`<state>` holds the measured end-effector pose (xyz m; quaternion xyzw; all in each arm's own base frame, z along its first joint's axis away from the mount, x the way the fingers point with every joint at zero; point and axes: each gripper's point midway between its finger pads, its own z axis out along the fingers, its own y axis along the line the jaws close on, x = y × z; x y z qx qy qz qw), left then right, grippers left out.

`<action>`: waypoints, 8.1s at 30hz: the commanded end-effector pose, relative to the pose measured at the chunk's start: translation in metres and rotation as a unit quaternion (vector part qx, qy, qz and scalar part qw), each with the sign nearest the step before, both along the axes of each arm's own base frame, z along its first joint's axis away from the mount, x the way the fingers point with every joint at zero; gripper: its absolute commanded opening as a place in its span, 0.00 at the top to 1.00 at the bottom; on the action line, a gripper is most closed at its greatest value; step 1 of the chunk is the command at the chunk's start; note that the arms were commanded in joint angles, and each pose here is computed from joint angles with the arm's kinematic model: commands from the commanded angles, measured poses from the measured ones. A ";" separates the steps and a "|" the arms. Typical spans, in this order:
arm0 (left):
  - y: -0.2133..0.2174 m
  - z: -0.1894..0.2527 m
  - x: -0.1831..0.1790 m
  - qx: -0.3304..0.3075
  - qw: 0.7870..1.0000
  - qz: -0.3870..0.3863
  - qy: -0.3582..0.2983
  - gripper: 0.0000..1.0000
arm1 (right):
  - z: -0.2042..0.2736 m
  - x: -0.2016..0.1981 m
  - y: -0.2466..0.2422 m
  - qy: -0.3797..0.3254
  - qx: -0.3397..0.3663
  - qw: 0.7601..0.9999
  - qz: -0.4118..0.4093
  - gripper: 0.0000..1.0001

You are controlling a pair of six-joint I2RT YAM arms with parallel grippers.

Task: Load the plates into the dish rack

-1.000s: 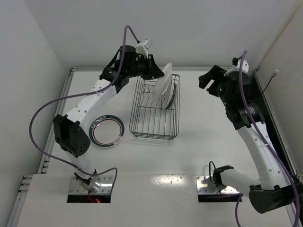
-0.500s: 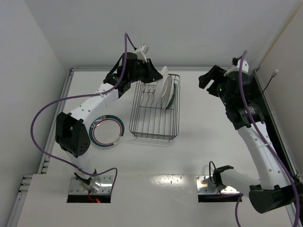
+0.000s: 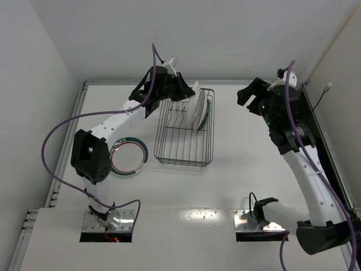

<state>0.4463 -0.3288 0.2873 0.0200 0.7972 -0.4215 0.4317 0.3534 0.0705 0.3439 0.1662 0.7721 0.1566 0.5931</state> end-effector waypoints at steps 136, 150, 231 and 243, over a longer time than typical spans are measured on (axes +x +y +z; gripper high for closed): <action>0.258 -0.268 -0.095 0.536 0.749 0.265 0.286 0.33 | -0.040 0.009 -0.025 0.039 0.021 0.999 0.024 0.30; 0.266 -0.296 -0.107 0.576 0.713 0.253 0.309 0.77 | -0.042 0.007 -0.037 0.043 0.027 0.999 0.017 0.30; 0.057 0.000 0.019 -0.028 0.999 0.001 0.035 1.00 | -0.049 0.005 -0.046 0.047 0.031 0.998 0.017 0.30; 0.030 -0.025 0.022 0.019 0.998 -0.006 0.066 0.68 | -0.053 0.003 -0.050 0.051 0.038 0.998 0.021 0.30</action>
